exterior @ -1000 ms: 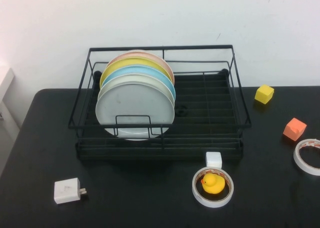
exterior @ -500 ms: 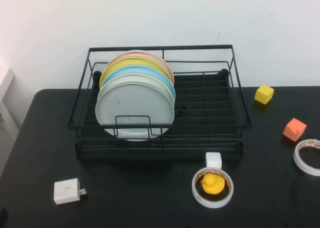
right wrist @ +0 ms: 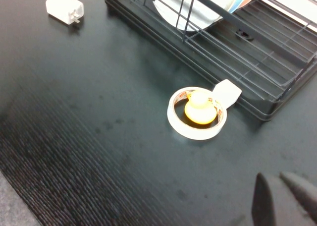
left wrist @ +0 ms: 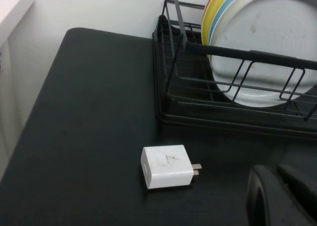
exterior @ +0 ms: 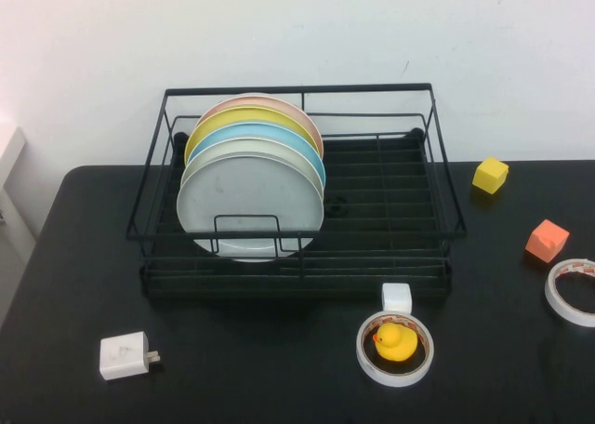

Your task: Place plate on rack

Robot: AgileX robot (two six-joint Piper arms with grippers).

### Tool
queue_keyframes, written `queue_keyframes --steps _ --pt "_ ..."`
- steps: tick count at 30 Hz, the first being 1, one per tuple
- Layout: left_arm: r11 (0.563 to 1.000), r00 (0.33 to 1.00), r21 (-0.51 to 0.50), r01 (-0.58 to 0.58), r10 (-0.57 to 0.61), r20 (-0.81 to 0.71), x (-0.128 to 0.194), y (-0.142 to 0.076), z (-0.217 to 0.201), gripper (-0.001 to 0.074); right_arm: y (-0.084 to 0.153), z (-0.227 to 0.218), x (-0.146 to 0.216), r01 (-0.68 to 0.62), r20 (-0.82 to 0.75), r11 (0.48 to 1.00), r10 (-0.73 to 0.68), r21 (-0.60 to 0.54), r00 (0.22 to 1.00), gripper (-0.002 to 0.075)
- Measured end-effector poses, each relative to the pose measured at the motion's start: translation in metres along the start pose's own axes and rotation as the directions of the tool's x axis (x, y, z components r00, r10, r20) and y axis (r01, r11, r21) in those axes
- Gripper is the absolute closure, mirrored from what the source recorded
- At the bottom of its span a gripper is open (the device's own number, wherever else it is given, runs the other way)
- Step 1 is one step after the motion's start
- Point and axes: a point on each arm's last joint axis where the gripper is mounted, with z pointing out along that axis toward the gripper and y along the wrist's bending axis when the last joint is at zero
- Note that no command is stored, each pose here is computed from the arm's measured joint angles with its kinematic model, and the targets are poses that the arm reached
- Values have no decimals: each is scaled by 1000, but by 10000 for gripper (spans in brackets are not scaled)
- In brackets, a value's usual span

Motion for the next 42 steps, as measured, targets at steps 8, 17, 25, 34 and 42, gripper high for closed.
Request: queue_keyframes --steps 8,17,25,34,42 --pt "986 986 0 -166 166 0 0 0 0 735 0 0 0 0 0 1000 0 0 1000 728" --pt "999 999 -11 -49 49 1 0 1 0 736 0 0 0 0 0 1000 0 0 1000 728" --pt "999 999 -16 -46 46 2 0 1 0 736 0 0 0 0 0 1000 0 0 1000 728" --pt "999 999 -17 -45 45 2 0 2 0 736 0 0 0 0 0 1000 0 0 1000 728" --pt "999 999 -17 -45 45 3 -1 1 0 736 0 0 0 -1 0 1000 1 -1 1000 728"
